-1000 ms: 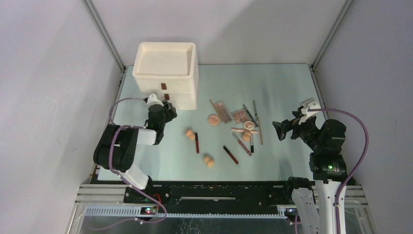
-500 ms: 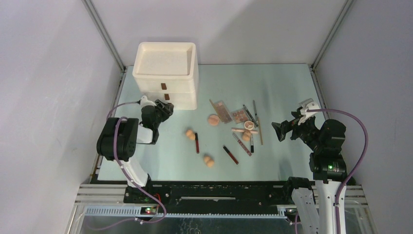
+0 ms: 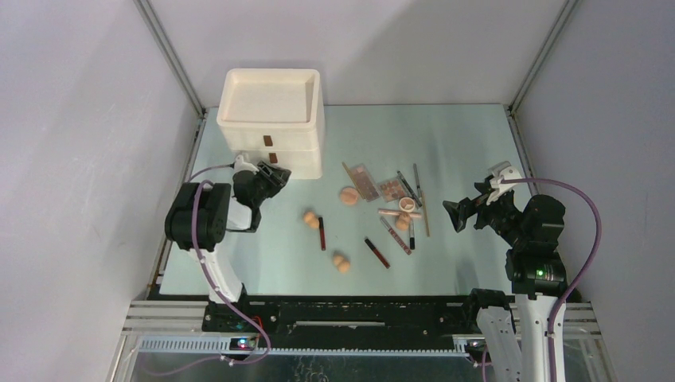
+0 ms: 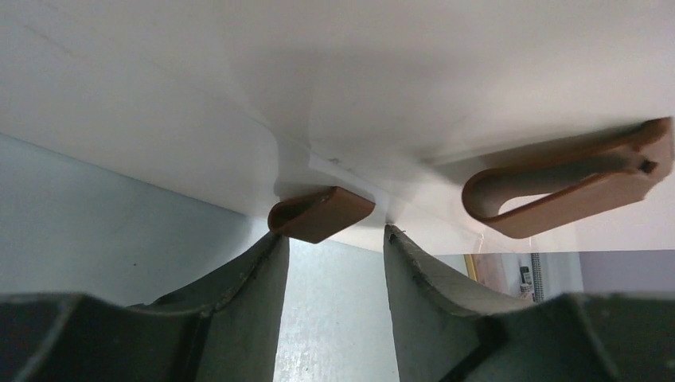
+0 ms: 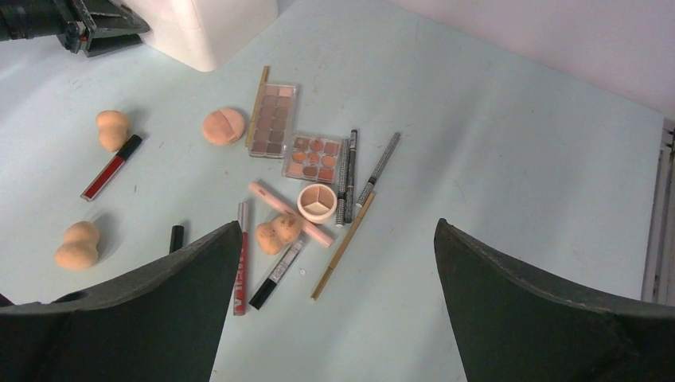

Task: Organize the makeup
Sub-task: Open the drawer in the storage box.

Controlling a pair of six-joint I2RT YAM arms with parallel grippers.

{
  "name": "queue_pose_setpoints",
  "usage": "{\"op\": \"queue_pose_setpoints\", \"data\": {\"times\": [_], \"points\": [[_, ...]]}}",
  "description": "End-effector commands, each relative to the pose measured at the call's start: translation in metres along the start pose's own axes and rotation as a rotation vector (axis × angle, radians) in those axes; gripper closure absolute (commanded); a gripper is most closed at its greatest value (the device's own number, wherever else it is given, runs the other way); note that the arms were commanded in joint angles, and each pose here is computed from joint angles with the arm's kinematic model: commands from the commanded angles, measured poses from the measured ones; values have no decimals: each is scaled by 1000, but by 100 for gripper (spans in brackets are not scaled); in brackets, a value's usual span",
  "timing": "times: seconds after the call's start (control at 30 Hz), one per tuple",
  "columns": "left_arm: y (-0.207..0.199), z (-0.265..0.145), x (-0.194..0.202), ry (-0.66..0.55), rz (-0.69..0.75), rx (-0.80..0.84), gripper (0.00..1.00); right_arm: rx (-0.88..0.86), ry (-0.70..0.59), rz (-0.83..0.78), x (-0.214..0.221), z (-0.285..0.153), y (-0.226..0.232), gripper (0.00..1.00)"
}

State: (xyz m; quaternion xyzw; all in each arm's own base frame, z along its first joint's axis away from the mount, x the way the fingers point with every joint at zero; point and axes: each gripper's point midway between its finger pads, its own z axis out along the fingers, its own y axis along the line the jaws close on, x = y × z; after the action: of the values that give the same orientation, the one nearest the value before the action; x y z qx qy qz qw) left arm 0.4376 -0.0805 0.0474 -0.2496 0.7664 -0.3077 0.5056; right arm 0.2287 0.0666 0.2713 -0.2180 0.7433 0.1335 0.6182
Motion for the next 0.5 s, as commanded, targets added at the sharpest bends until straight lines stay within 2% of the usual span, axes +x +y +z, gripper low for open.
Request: {"op": "queue_pose_setpoints", "data": {"times": [0.0,0.27,0.47], "points": [[-26,9,-21,-47,-18,107,49,-16,-9,-17,-2,0,2,0],[-25,5,-25,-64,-3,103,58,-24,-11,-17,-2,-1,3,0],[-15,-3,-30,-86,12,47,60,-30,-12,-18,-2,-1,5,0]]}}
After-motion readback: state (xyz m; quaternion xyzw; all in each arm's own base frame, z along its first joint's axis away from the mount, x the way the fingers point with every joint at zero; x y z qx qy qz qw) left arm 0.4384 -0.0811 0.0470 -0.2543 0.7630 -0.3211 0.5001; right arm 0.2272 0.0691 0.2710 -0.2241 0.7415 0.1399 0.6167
